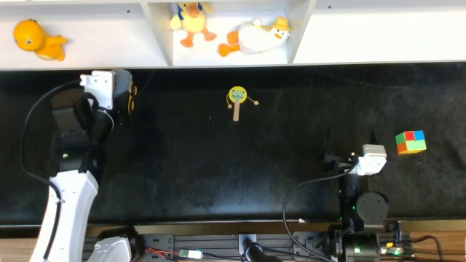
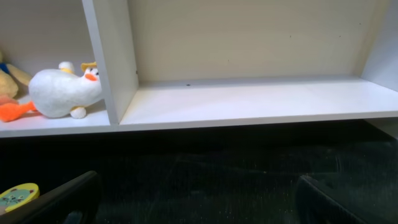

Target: Store Toys

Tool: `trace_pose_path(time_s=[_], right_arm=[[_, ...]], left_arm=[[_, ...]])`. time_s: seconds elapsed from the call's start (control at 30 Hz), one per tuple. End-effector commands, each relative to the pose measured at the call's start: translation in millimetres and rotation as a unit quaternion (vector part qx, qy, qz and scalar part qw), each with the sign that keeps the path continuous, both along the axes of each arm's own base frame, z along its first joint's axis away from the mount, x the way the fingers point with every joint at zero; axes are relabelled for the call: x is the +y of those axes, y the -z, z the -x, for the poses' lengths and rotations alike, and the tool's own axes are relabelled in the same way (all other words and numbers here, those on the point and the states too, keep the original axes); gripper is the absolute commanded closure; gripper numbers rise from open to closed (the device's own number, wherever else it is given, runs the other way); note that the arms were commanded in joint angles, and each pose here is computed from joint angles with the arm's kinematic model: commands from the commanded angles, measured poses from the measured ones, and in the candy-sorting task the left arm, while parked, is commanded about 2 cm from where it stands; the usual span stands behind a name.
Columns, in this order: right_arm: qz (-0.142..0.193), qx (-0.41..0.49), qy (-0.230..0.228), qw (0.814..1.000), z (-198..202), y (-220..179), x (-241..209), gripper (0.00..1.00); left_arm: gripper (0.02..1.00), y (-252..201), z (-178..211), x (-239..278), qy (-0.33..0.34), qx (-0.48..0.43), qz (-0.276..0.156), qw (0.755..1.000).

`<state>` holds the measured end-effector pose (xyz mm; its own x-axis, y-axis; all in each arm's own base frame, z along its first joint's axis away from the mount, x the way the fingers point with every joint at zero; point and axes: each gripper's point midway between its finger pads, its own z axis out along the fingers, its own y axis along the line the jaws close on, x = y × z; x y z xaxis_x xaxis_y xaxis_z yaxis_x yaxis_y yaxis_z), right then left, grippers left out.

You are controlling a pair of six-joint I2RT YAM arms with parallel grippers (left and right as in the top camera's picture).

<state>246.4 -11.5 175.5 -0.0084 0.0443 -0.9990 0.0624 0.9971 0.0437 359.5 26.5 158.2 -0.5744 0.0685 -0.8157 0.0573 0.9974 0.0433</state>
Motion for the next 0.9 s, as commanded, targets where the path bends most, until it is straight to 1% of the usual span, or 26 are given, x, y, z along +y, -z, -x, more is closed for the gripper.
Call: trace_pose_path(time_s=[0.03,0.2,0.7,0.9], right_arm=[[-0.002,-0.002,-0.002,1.0,-0.2,2.6,0.6,0.005],[-0.002,-0.002,-0.002,1.0,-0.2,2.5,0.6,0.007],[-0.002,-0.002,-0.002,1.0,-0.2,2.6,0.6,0.005],[-0.002,-0.002,-0.002,1.0,-0.2,2.6,0.6,0.005]], left_arm=[[0.678,-23.8,-18.1,-0.3,-0.002,-0.028,0.009,1.0],[0.678,-31.0,-34.4,1.9,-0.002,-0.031,0.009,0.999],[0.702,-43.7,-92.1,9.7,-0.035,-0.038,0.058,0.997],[0.704,-43.4,-106.8,11.7,-0.038,-0.041,0.062,0.996]])
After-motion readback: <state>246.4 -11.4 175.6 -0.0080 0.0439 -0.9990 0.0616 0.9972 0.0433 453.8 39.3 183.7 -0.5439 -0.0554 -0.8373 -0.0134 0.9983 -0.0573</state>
